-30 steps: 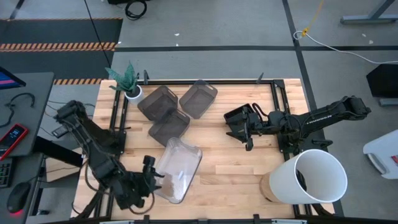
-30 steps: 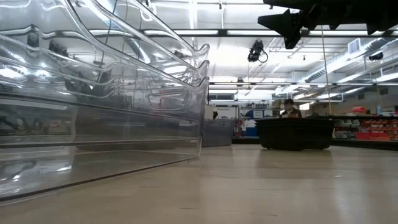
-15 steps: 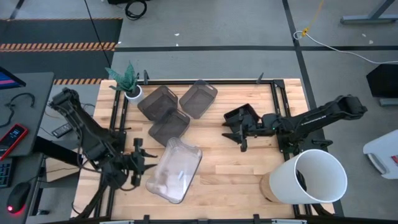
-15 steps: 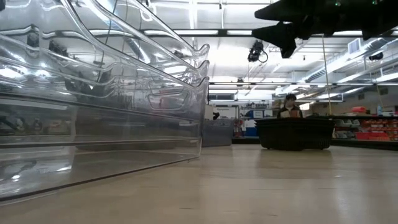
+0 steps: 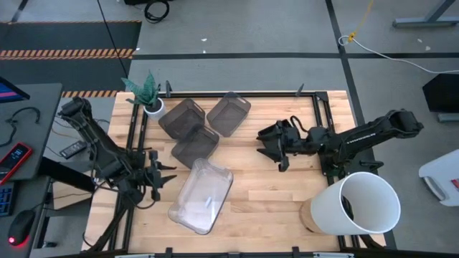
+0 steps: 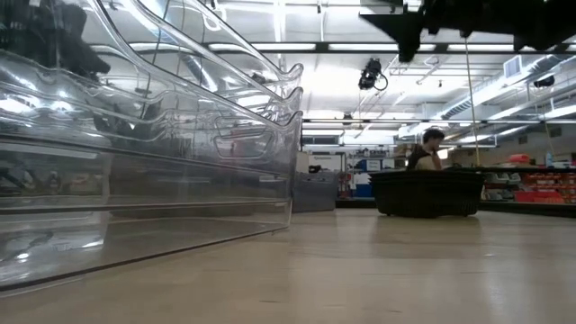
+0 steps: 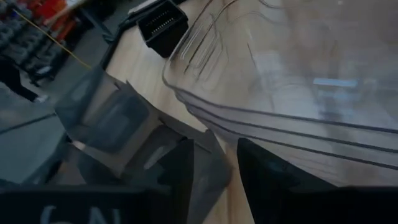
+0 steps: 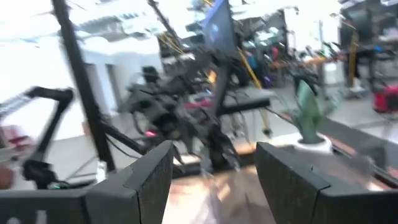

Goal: Stack baskets by color
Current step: Stack the bottom black bin on top of the top left black bin

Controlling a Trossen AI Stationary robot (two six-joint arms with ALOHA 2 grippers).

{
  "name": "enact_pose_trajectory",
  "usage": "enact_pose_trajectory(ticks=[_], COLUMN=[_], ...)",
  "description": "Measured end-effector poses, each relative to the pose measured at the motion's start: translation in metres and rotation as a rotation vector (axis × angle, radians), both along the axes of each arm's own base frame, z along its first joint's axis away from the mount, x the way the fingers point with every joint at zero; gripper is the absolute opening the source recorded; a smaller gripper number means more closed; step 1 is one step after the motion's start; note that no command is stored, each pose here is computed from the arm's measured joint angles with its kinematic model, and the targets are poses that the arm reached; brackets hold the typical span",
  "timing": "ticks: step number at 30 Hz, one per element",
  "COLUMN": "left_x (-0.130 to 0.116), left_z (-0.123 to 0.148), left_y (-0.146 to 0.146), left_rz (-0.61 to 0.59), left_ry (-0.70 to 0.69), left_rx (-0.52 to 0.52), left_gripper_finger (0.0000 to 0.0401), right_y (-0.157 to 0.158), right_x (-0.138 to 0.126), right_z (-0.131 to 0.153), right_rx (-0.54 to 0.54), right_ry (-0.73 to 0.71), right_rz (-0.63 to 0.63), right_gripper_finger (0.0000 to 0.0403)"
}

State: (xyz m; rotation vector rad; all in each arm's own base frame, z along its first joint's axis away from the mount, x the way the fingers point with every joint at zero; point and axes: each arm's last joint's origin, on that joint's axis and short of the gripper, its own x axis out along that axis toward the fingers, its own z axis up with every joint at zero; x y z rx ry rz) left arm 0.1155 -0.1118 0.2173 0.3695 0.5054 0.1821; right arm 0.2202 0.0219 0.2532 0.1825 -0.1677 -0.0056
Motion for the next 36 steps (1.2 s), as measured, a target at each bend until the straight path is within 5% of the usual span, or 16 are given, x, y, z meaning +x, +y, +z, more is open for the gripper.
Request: enact_pose_trajectory(ticks=[6, 13, 24, 36], left_x=[-0.009, -0.01, 0.009, 0.021], left_z=[0.005, 0.01, 0.008, 0.005], left_y=[0.009, 0.032, 0.057, 0.065], left_rz=[-0.002, 0.057, 0.212, 0.229], left_ry=[-0.028, 0.036, 0.11, 0.292], left_rx=[-0.073, -0.196, -0.406, -0.405], left_gripper_finger=[0.0116, 0.0094, 0.0055, 0.0133], right_y=[0.002, -0.019, -0.035, -0.033], right_x=[0.0, 0.006, 0.008, 0.008], right_z=[0.02, 0.026, 0.026, 0.022], right_rx=[-0.062, -0.096, -0.079, -0.043], right_ry=[-0.071, -0.004, 0.032, 0.072], right_rz=[0.04, -0.057, -0.11, -0.054], right_gripper_finger=[0.0231, 0.0231, 0.0231, 0.0231])
